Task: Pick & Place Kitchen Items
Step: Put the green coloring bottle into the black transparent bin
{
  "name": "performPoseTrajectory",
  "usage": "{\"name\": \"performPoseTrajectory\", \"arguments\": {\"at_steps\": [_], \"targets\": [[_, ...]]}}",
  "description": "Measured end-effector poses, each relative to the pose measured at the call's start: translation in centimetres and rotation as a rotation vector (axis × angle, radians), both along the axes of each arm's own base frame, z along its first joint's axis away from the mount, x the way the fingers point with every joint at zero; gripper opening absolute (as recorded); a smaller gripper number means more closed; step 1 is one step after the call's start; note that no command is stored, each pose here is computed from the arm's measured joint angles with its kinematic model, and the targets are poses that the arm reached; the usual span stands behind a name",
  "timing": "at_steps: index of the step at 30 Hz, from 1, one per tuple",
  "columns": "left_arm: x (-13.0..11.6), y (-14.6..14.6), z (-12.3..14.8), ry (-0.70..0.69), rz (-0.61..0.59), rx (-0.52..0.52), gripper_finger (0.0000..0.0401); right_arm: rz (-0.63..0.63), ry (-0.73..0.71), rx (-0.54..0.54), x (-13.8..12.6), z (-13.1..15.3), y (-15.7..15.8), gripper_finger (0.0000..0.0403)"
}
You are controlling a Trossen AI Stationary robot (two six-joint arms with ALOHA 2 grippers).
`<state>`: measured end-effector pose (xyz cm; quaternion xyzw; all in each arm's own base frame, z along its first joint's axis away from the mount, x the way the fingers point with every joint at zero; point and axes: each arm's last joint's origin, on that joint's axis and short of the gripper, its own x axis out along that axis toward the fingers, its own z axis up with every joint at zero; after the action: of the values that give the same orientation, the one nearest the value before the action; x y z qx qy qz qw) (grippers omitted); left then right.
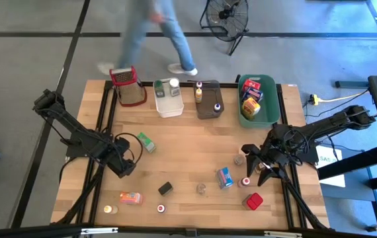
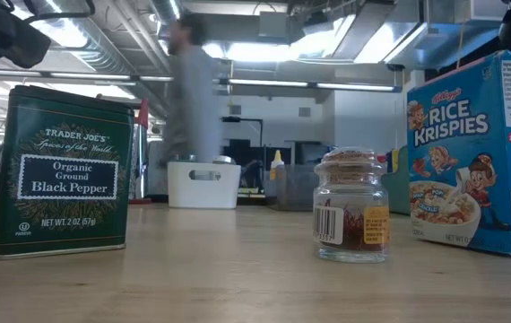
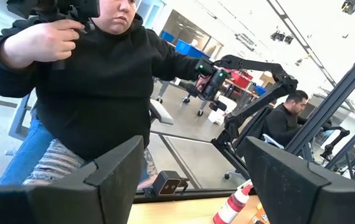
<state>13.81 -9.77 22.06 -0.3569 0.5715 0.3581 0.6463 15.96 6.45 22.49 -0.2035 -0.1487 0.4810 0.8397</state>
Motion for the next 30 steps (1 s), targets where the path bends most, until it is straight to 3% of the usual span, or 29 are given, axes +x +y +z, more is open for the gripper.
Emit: {"name": "performPoseTrajectory", "arguments": {"at_steps": [26, 30], "targets": [[0.1, 0.0, 0.0, -0.016, 0.006, 0.003, 0.0349, 0.003, 0.034, 0.026, 0.0, 0.1, 0.0, 0.028], [0.0, 0.0, -1.1, -0.015, 0.007, -0.01, 0.0349, 0.003, 0.032, 0.029, 0.0, 0.1, 0.0, 0.028]]}}
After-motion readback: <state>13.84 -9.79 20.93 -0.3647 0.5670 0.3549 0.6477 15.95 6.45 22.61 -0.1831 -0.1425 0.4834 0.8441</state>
